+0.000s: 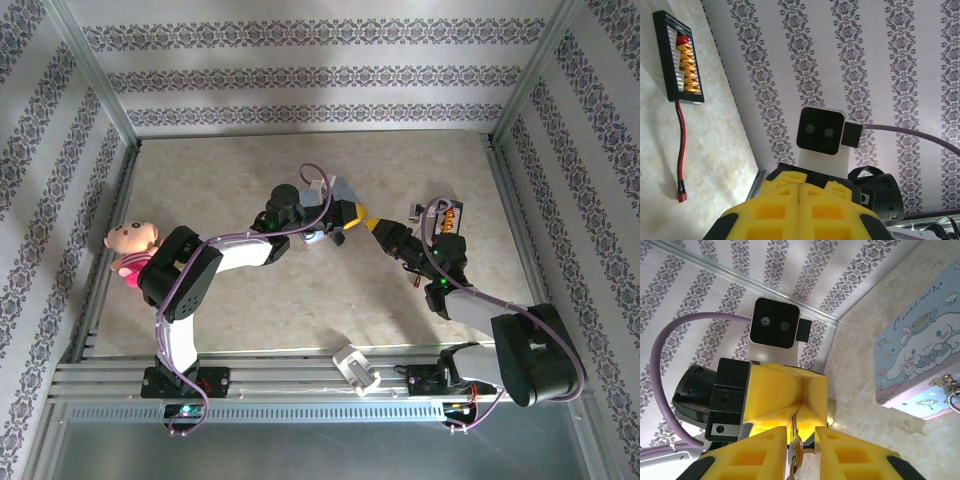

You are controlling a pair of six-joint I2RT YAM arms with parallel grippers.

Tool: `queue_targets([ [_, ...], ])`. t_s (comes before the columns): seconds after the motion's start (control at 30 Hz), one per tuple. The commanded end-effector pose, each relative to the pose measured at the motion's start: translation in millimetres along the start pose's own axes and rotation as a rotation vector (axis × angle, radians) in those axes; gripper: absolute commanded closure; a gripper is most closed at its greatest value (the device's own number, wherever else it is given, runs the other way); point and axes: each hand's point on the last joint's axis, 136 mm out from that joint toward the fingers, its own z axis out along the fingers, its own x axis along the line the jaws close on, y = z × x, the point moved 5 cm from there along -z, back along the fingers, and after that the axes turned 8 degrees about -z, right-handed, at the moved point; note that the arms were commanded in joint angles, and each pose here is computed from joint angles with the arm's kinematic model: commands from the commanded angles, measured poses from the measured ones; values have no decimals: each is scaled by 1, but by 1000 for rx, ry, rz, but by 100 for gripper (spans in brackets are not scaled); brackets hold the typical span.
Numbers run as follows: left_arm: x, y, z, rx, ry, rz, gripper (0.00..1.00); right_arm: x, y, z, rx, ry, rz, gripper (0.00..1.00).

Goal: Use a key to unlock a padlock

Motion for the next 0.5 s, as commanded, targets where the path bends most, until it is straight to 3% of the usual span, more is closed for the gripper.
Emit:
queue_targets([
  [0.0, -1, 4, -1, -23, -37, 24, 100, 6, 2, 1, -15, 24, -36, 77],
  [0.23, 0, 7, 1, -35, -45, 17, 100, 7, 0, 2, -2, 32, -35, 78],
  [0.47, 3, 8, 0, -45, -43, 8, 100, 8, 0, 2, -1, 35, -38, 95],
])
